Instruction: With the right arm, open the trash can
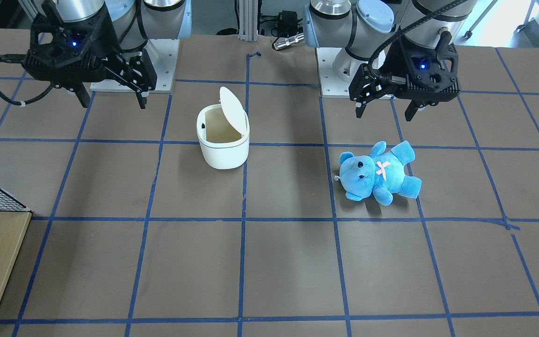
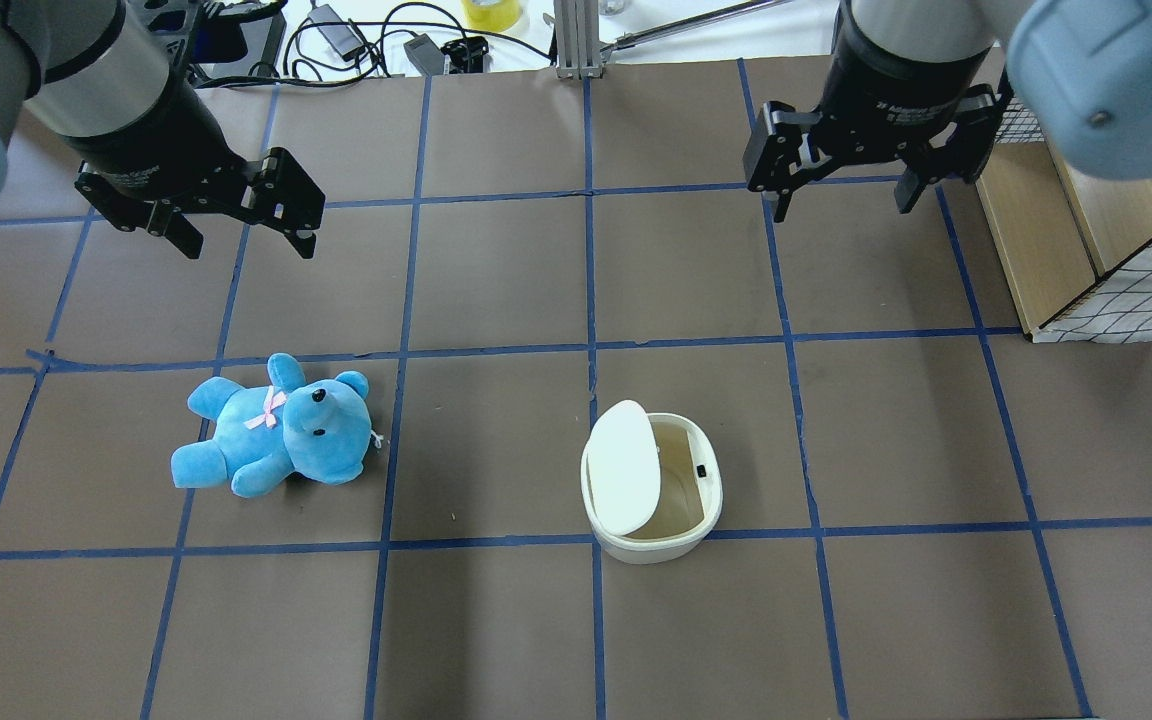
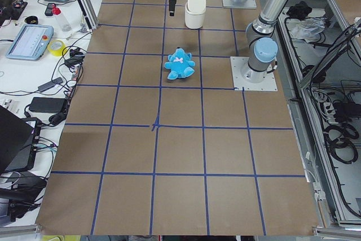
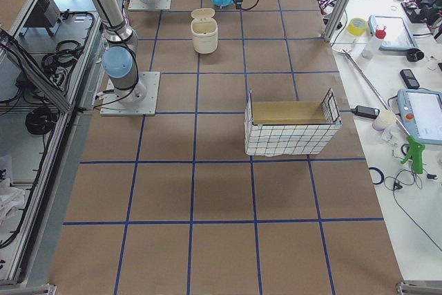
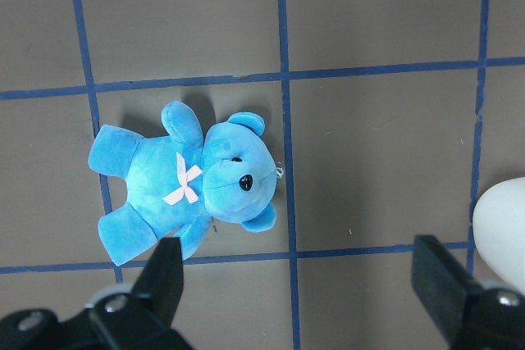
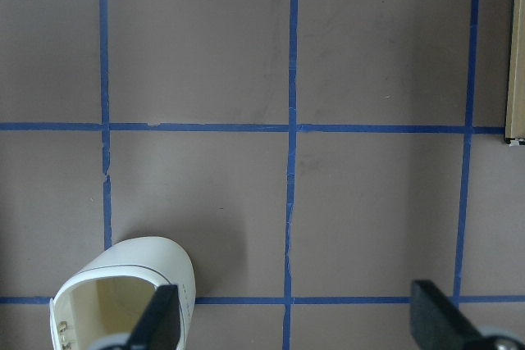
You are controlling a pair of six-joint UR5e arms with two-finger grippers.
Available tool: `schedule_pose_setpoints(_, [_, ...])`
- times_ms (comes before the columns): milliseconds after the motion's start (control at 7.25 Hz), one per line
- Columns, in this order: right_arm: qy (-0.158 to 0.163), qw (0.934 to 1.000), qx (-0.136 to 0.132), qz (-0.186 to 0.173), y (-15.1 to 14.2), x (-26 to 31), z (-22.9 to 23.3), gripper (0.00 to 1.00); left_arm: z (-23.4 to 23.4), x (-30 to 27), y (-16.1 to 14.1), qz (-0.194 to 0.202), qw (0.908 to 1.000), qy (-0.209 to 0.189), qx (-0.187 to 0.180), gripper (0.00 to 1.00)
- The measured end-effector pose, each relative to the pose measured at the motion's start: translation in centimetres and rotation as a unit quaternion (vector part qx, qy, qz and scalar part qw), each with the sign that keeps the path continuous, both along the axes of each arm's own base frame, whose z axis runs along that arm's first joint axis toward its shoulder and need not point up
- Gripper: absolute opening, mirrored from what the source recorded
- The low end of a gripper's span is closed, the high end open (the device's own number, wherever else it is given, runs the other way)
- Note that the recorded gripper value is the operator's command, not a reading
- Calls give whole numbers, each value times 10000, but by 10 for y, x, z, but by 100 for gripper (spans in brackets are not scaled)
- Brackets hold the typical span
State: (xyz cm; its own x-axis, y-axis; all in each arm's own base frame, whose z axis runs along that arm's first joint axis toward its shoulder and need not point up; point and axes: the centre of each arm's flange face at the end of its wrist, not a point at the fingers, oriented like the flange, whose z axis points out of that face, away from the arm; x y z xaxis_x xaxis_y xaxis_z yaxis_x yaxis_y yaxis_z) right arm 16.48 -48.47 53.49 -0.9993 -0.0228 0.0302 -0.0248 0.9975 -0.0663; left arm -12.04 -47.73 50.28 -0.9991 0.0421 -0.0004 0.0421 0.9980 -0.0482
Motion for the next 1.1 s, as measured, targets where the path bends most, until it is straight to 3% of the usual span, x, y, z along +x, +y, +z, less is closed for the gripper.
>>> schedule_pose_setpoints(1103, [9,10000,-63,3,0,-1,7,100,0,0,0,0,10000,6,0,100])
